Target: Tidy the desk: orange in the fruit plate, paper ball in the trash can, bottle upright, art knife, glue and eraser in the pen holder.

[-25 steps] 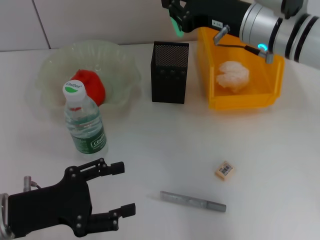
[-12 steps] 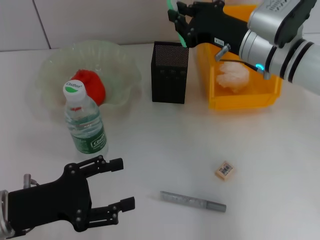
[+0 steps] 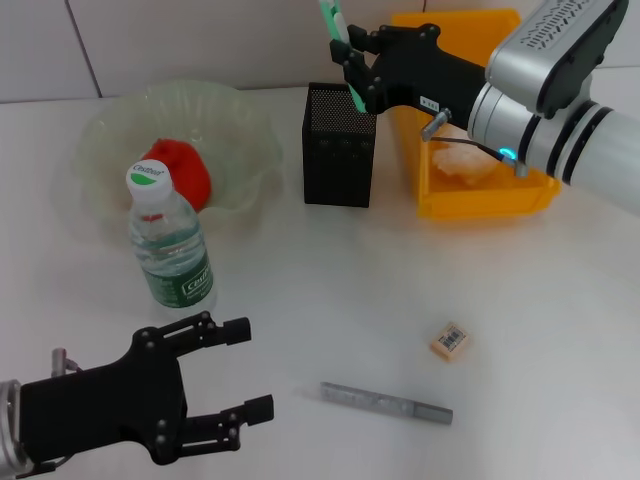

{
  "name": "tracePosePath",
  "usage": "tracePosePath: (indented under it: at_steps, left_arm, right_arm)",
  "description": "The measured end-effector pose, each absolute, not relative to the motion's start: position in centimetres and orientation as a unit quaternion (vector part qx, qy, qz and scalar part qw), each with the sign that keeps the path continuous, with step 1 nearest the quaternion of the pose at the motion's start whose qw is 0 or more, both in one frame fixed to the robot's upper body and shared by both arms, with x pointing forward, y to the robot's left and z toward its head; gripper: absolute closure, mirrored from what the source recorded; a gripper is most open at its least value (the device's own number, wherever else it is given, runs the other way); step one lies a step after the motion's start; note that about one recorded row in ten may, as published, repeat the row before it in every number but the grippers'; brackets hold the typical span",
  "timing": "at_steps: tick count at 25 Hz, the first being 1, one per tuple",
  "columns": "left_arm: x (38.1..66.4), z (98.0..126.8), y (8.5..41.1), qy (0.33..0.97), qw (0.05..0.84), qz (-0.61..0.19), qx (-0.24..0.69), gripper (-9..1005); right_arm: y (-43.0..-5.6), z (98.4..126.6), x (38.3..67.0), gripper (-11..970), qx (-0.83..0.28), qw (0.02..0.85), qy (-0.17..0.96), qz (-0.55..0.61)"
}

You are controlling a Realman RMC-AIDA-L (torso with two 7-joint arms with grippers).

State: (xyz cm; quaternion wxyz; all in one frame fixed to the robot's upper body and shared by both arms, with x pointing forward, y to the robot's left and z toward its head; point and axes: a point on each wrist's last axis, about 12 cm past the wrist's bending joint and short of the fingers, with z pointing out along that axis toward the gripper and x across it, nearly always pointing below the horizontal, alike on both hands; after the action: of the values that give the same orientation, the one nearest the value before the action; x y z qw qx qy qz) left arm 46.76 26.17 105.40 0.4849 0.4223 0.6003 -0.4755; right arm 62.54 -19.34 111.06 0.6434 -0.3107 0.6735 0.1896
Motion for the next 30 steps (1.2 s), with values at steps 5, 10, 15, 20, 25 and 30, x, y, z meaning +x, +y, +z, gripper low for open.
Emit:
tracePosePath:
  at_steps: [5,10,15,20,25,30]
  left_arm:
    - [46.6,105.4,26.1,0.599,0.484,-0.480,0.421,179]
    - [46.5,105.3,26.1,0.599,0.483,-0.482,0.420,179]
    - [46.3,105.3,26.1,0.595,0.483,-0.486,0.420,179]
    - [46.1,105.4,26.1,0.592,0.482,-0.490,0.421,178]
    - [46.0,105.4,26.1,0.591,0.482,-0.492,0.421,178]
    - [46.0,105.4,26.1,0.589,0.482,-0.492,0.422,178]
  right_arm:
    - [-19.0,110.6,62.7,762,-0.315,0.637,0.678,0.190]
    - [-18.5,109.9,63.0,748,-0.320,0.625,0.686,0.192]
    - [-18.3,109.9,63.0,734,-0.322,0.623,0.685,0.196]
    - [-18.3,109.9,63.0,720,-0.325,0.622,0.685,0.196]
    - [-18.5,109.7,62.6,706,-0.324,0.624,0.682,0.200]
    - [-19.0,110.6,62.1,592,-0.317,0.642,0.663,0.217]
